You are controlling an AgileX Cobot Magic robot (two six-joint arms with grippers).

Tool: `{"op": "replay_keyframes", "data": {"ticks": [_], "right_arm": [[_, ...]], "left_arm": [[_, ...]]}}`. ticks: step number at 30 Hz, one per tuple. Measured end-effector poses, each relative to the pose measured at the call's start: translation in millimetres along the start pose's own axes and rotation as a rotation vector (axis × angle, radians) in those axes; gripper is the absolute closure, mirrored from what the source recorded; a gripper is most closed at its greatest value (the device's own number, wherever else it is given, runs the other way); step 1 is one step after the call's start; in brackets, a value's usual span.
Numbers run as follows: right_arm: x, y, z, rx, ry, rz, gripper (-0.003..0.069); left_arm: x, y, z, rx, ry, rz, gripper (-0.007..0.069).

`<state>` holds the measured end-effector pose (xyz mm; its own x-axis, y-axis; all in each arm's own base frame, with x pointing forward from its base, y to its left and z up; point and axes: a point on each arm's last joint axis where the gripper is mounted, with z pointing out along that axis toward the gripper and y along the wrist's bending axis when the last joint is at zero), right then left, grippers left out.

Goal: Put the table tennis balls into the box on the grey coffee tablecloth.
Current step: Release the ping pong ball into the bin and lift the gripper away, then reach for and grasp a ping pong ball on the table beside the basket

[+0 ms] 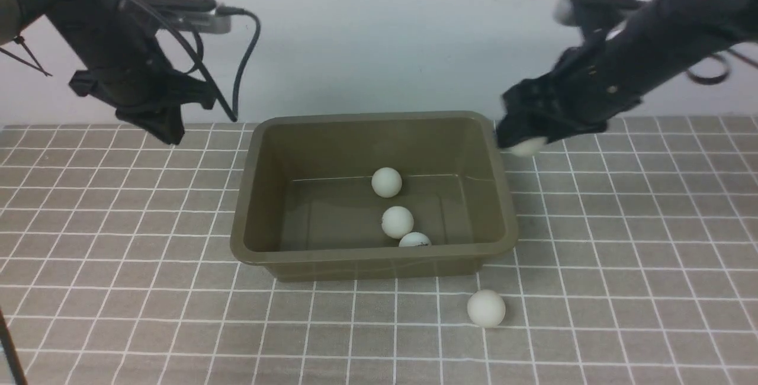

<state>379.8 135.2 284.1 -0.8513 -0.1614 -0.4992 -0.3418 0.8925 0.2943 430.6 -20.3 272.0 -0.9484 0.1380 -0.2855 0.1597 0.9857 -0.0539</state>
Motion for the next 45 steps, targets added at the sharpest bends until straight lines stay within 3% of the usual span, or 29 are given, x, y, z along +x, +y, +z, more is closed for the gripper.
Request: {"op": "replay_keyframes", "data": {"ticks": [3,5,8,11,14,20,21,25,30,34,40,45], "right_arm": [[0.2,17.0,22.4,-0.016,-0.005,-0.059,0.0278],[0.9,24.1,39.0,-0.027,0.013,-0.073,0.0220],[4.3,25.7,65.1,-0.034,0.057,-0.075,0.0129],[11.6,20.1,90.3,-0.026,0.111,-0.060,0.0110],[14.1,14.5,103.2,-0.001,0.124,-0.038,0.0159],[14.6,0.7,103.4,0.107,0.135,-0.013,0.0329],[15.8,-6.4,101.8,0.148,0.154,0.003,0.0384],[16.3,-10.5,92.6,0.184,0.174,0.029,0.0436],[2.5,3.3,49.2,0.165,0.078,0.007,0.0451],[-6.2,15.8,5.4,0.156,-0.019,-0.017,0.0452],[-5.3,27.4,-107.6,0.188,-0.217,-0.051,0.0452],[2.5,19.8,-158.5,0.220,-0.319,-0.026,0.0452]], "left_arm": [[2.3,4.5,14.1,0.007,0.055,-0.013,0.0629],[3.0,4.6,19.9,0.013,0.076,-0.015,0.0626],[3.1,3.7,25.7,0.030,0.089,-0.024,0.0622],[2.9,2.7,26.5,0.041,0.089,-0.031,0.0616],[2.5,0.2,26.4,0.068,0.085,-0.044,0.0616],[1.4,-5.1,26.0,0.127,0.076,-0.067,0.0616],[1.1,-7.1,26.0,0.134,0.075,-0.066,0.0616],[0.6,-14.3,26.6,0.139,0.077,-0.045,0.0616],[1.2,-34.6,30.5,0.147,0.091,0.020,0.0577],[1.3,-44.5,39.1,0.154,0.112,0.040,0.0495],[4.7,-45.4,77.9,0.154,0.199,0.037,0.0225],[9.0,-44.0,106.0,0.154,0.261,0.027,0.0142]]}}
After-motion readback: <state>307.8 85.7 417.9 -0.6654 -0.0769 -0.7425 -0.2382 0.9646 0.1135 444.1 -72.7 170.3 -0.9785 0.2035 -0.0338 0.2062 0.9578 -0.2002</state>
